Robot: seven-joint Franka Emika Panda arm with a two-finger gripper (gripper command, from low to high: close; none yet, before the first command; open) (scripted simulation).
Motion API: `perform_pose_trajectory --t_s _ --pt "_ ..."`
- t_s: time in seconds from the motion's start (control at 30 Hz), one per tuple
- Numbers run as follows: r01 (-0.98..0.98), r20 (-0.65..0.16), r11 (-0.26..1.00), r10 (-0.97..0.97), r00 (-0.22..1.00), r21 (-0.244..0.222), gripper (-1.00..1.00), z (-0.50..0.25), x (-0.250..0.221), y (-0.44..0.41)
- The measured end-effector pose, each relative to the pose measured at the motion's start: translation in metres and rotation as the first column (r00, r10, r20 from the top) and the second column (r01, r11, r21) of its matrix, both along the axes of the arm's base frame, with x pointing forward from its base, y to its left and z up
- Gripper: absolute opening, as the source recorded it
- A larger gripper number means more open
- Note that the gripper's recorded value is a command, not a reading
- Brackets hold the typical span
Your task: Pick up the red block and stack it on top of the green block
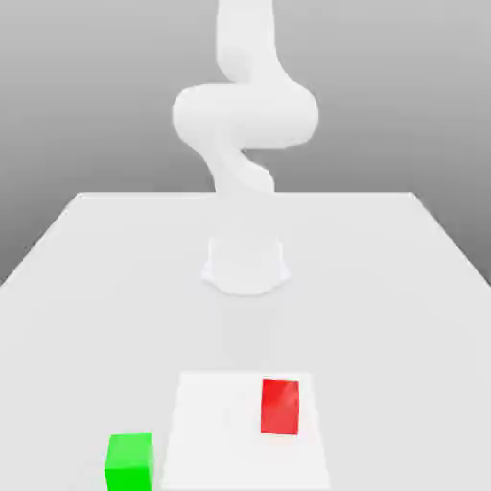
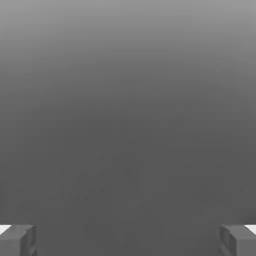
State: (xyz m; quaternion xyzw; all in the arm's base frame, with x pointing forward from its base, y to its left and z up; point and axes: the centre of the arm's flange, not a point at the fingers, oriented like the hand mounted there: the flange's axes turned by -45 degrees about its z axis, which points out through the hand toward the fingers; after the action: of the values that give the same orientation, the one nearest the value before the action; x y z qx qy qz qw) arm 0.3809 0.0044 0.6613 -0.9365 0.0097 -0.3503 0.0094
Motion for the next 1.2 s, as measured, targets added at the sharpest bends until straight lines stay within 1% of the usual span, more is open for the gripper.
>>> perform_pose_trajectory --t_s 0.13,0.3,0.47,0.63,0.7,0.87,0.9,1.1,1.2 --pt "0.005 -0.147 1.0 -0.002 0.989 0.019 0.0 -0.093 0.045 0.009" --pt "0.018 -0.316 0.999 -0.007 0.949 0.029 0.0 -0.208 0.069 0.022" --pt "0.034 -0.475 0.999 -0.019 0.88 0.022 0.0 -0.321 0.063 0.033" --pt "0.047 -0.618 0.999 -0.038 0.785 -0.001 0.0 -0.424 0.029 0.041" --pt "0.051 -0.647 0.999 -0.044 0.761 -0.009 0.0 -0.454 0.019 0.042" --pt "0.052 -0.656 0.999 -0.046 0.753 -0.011 0.0 -0.508 0.016 0.042" --pt "0.053 -0.656 0.999 -0.047 0.753 -0.011 -1.0 -0.515 0.015 0.042" --pt "0.053 -0.656 0.999 -0.047 0.754 -0.011 -1.0 -0.518 0.015 0.042" --pt "0.053 -0.656 0.999 -0.047 0.753 -0.011 -1.0 -0.499 0.016 0.042"
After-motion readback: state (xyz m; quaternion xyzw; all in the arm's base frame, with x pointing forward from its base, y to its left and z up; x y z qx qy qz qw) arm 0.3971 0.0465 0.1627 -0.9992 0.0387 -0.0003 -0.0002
